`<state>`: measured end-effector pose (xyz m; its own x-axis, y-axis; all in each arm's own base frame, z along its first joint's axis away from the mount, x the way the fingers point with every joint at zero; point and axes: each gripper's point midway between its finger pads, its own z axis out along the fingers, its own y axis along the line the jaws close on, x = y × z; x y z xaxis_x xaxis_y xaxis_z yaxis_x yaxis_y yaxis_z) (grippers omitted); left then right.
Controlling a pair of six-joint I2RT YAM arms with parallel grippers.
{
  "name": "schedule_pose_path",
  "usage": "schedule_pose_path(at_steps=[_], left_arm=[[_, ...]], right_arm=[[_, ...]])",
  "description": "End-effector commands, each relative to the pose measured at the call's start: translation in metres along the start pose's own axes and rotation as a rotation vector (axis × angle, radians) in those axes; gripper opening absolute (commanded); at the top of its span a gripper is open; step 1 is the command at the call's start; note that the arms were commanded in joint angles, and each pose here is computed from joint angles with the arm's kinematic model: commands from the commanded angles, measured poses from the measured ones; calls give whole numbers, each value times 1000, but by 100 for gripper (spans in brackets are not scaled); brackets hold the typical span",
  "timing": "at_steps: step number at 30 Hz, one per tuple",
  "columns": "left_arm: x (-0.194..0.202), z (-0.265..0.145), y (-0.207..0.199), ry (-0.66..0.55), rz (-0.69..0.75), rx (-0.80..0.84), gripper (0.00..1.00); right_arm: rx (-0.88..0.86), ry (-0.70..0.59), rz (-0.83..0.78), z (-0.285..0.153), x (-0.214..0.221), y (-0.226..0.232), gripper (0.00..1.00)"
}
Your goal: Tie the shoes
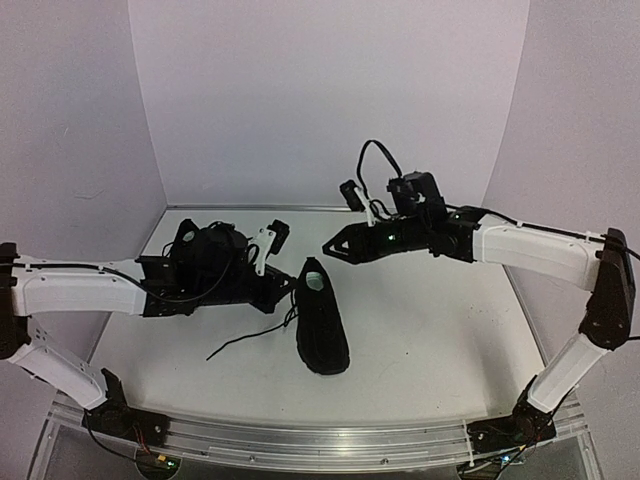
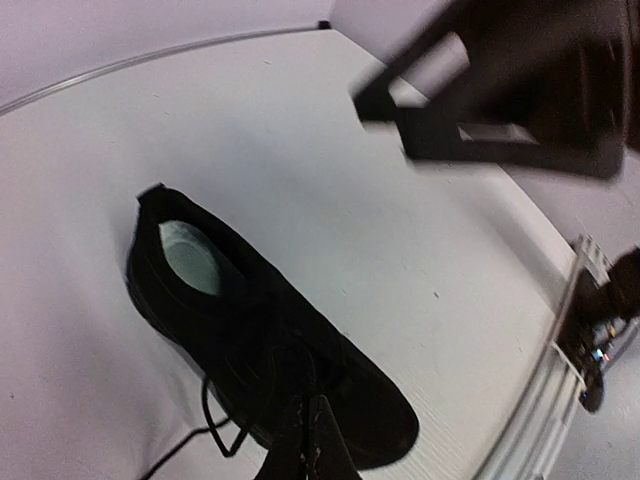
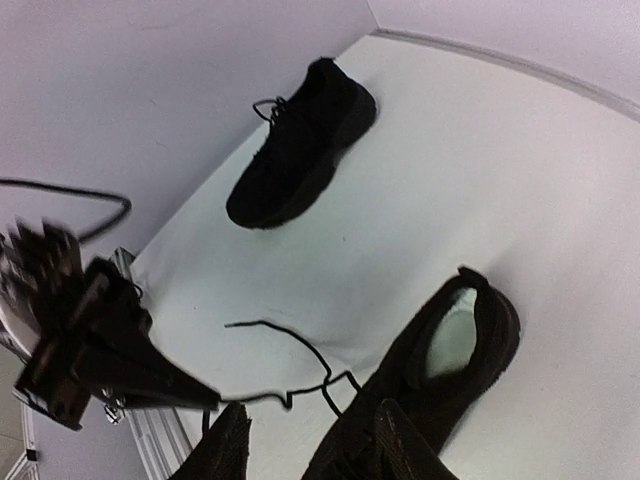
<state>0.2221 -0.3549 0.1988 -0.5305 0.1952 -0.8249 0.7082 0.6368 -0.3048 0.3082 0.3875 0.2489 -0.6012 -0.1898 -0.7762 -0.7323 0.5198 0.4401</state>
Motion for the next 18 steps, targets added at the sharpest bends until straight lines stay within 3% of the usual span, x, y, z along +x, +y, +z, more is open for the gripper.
schedule_pose_path(at_steps=[1, 7, 18], left_arm=[[-50, 16, 40, -190, -124, -263, 0], [-46, 31, 68, -220, -160, -420, 0], [-25, 49, 71, -233, -215, -382, 0]], right_arm=[[44, 59, 59, 8, 44, -17, 34], [19, 97, 122, 20, 79, -16, 26], [46, 147, 132, 43, 108, -19, 22]])
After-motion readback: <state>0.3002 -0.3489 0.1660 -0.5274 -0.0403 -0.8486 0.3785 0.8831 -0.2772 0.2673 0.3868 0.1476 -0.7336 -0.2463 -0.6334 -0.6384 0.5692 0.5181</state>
